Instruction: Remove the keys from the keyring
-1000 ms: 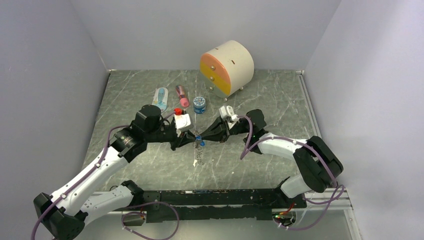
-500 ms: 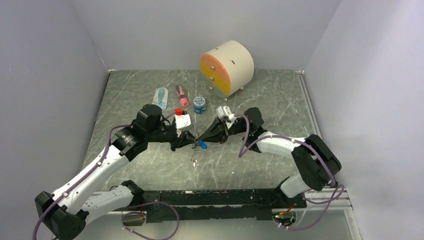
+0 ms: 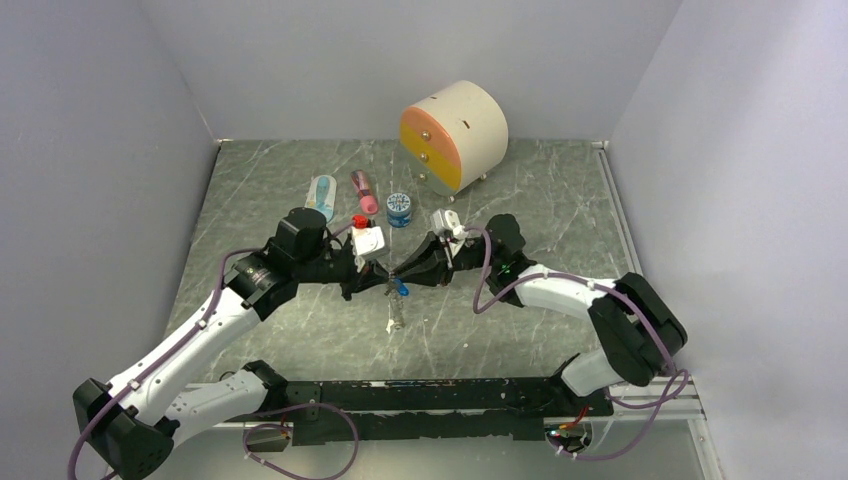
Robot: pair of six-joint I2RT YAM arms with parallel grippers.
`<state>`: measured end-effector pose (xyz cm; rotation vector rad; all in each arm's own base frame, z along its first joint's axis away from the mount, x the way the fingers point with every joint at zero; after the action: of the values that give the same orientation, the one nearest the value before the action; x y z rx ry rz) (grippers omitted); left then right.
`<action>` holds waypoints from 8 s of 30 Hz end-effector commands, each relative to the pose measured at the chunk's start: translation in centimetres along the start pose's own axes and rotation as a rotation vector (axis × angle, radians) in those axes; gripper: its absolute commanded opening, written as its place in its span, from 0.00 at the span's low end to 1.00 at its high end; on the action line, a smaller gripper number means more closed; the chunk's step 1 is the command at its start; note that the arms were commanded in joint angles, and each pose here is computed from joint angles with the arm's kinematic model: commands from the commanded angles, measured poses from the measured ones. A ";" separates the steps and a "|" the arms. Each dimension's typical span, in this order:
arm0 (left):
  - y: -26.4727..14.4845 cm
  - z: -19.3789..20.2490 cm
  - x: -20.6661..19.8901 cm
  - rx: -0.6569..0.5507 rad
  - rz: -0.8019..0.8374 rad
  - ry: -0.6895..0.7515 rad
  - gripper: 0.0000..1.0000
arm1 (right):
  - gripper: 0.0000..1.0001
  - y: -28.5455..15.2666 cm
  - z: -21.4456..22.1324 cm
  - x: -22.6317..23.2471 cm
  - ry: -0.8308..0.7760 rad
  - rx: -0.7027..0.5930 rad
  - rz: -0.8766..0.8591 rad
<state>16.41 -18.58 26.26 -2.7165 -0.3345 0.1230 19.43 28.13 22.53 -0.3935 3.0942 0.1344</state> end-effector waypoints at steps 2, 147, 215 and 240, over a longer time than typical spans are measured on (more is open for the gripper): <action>-0.4 -1.0 0.6 -0.032 -0.077 0.048 0.03 | 0.32 -0.7 -2.1 -1.3 -0.113 0.010 0.227; -0.2 0.1 2.5 -0.128 -0.142 0.058 0.44 | 0.00 0.5 -2.8 -1.8 0.068 0.010 0.302; -0.8 -0.4 2.9 -0.121 -0.206 0.023 0.02 | 0.00 -7.2 3.0 -2.3 0.327 0.177 0.889; -1.2 -0.3 3.4 -0.093 -0.264 0.003 0.03 | 0.35 -21.5 9.0 -0.7 0.612 0.192 1.589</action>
<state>19.17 -16.75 24.41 -2.6818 -0.6711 0.1044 25.12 8.61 10.19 2.2967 2.9262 -0.4774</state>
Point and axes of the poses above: each gripper's point midway between its finger pads, its own y axis out along the fingers, its own x axis along the line the jaws close on, z = x × y, the point moved 7 cm from there along -y, back along the fingers, and after that the axes turned 1 degree about -y, right-handed, at the moved point
